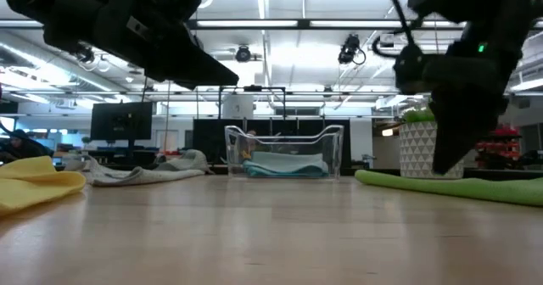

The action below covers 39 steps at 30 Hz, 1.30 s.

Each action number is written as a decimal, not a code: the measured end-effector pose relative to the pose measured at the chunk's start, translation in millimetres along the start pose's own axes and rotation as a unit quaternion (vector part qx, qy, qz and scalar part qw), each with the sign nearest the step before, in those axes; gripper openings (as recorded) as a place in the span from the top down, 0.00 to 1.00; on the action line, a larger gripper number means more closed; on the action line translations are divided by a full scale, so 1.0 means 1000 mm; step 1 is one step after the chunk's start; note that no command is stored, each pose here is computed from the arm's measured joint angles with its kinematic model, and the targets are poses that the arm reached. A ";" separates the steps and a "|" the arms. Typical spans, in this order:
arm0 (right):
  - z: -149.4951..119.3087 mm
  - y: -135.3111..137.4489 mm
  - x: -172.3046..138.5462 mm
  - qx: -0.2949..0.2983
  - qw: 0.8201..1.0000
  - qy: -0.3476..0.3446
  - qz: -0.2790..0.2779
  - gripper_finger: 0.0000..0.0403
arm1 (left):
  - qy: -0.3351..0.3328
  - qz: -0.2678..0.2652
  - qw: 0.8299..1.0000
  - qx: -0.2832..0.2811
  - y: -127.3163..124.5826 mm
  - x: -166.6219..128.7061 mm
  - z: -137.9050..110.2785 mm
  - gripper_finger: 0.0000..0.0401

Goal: Fold microfiber towels
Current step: Fold the green microfiber towel

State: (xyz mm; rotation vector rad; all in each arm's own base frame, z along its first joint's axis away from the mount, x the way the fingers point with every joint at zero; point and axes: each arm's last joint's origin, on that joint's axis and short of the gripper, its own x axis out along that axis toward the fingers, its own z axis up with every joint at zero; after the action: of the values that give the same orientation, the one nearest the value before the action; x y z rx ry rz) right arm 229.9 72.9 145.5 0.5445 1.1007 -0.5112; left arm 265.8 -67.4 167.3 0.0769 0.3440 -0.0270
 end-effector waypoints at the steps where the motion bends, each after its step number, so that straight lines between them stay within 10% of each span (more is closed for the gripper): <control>1: 0.001 0.002 -0.006 -0.005 1.000 0.004 -0.008 1.00 | 0.000 -0.003 1.000 0.001 -0.003 0.002 0.001 0.98; 14: -0.030 -0.016 -0.022 0.117 0.977 0.099 -0.151 0.99 | 0.020 -0.015 0.999 0.022 -0.035 0.035 0.001 0.99; 28: -0.016 0.026 -0.019 0.055 0.996 0.002 0.064 0.99 | 0.015 -0.029 0.999 0.012 -0.050 0.042 -0.001 0.98; 39: -0.044 0.010 -0.048 0.090 0.988 0.041 -0.121 0.99 | 0.022 -0.047 0.999 -0.005 -0.062 0.037 -0.004 0.97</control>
State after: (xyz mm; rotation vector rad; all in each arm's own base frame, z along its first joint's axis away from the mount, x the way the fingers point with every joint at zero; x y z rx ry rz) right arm 188.8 114.6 175.6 0.5963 1.2146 -0.8107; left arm 297.2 -129.6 146.9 0.0516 0.3925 -0.1166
